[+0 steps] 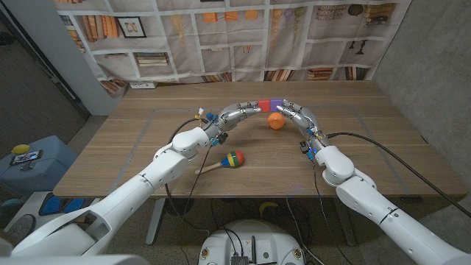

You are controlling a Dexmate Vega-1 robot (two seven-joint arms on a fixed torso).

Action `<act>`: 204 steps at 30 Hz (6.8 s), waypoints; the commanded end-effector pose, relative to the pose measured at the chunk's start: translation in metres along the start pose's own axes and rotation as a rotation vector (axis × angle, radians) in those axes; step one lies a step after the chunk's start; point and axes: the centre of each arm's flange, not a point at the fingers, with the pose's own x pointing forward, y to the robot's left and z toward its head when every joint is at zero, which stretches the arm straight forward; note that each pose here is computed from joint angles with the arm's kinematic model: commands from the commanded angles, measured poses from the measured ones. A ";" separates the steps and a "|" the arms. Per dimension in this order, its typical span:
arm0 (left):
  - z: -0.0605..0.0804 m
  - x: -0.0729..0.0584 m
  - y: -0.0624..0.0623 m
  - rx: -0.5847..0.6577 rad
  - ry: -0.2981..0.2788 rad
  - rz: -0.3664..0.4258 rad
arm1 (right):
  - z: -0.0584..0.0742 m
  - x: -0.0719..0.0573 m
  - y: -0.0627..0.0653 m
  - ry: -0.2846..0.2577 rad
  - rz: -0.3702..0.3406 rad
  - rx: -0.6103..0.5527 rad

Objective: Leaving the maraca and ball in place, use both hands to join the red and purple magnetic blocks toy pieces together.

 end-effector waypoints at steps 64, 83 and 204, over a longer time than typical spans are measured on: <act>0.019 -0.084 0.078 0.007 0.027 0.266 | 0.023 -0.021 -0.055 0.075 0.025 -0.387; 0.015 -0.101 0.096 -0.024 -0.018 0.385 | 0.044 -0.012 -0.065 0.125 0.106 -0.650; -0.008 -0.120 0.156 -0.038 0.041 0.602 | 0.053 0.033 -0.013 0.378 0.399 -1.443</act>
